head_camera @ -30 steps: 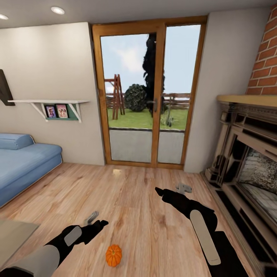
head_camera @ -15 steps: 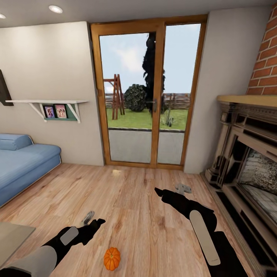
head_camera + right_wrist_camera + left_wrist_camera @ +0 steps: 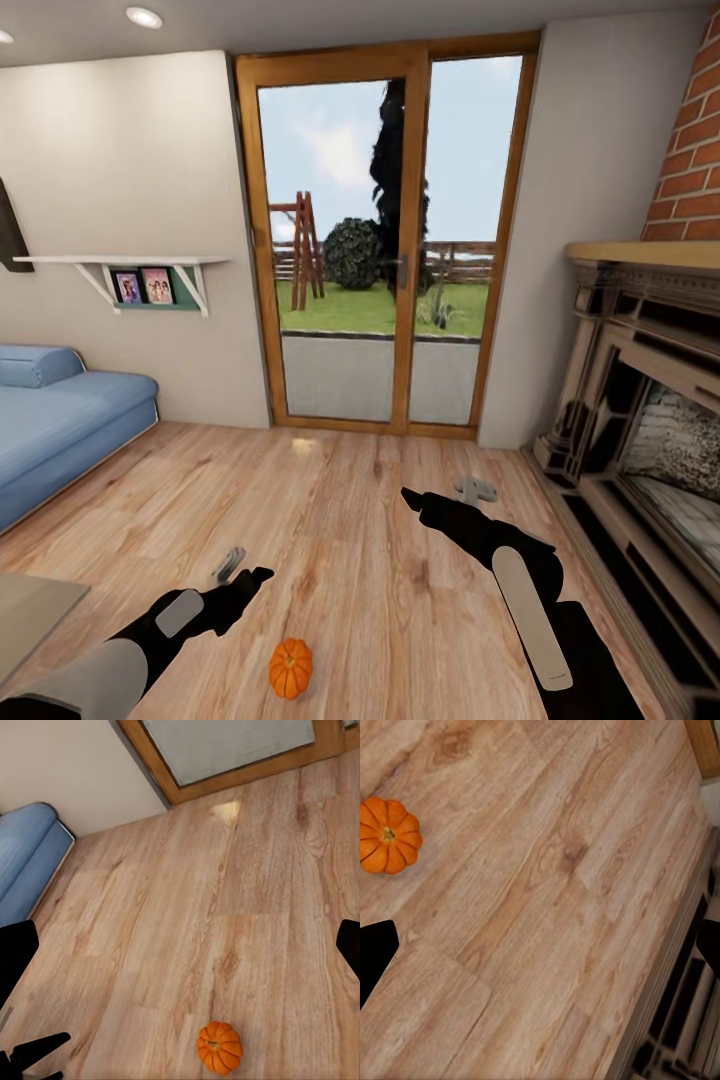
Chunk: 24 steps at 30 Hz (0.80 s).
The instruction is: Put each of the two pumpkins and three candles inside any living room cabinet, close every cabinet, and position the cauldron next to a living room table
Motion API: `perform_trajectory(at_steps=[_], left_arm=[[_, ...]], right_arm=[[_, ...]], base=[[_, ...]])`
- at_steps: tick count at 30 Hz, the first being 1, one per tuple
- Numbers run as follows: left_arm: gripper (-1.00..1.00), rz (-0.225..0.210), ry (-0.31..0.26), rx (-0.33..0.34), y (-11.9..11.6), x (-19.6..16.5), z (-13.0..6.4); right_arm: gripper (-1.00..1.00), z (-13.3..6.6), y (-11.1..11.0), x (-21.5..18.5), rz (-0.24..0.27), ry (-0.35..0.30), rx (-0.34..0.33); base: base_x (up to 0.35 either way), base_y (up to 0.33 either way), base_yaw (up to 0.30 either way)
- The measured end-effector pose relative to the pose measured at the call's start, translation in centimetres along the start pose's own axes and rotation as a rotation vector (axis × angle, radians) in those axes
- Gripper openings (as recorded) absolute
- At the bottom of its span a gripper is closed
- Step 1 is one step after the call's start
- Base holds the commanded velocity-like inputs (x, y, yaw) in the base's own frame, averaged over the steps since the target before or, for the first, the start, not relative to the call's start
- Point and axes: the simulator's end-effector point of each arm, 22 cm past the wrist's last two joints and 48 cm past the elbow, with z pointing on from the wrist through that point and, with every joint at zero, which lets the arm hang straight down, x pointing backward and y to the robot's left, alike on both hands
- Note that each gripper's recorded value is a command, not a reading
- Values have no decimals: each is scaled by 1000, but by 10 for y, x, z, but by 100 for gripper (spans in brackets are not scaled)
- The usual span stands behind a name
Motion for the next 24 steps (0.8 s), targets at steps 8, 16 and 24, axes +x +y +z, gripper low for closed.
perform_trajectory(at_steps=[8,16,24], left_arm=[[100,-3,-6,7,13,0,7],[100,-7,-27,46,27,-14,8],[100,-38,-68,62,49,-34,7]], right_arm=[[100,4,-7,12,0,0,1],[100,8,-14,24,0,1,0],[100,12,-22,37,1,0,0]], base=[[0,0,0],[0,0,0],[0,0,0]])
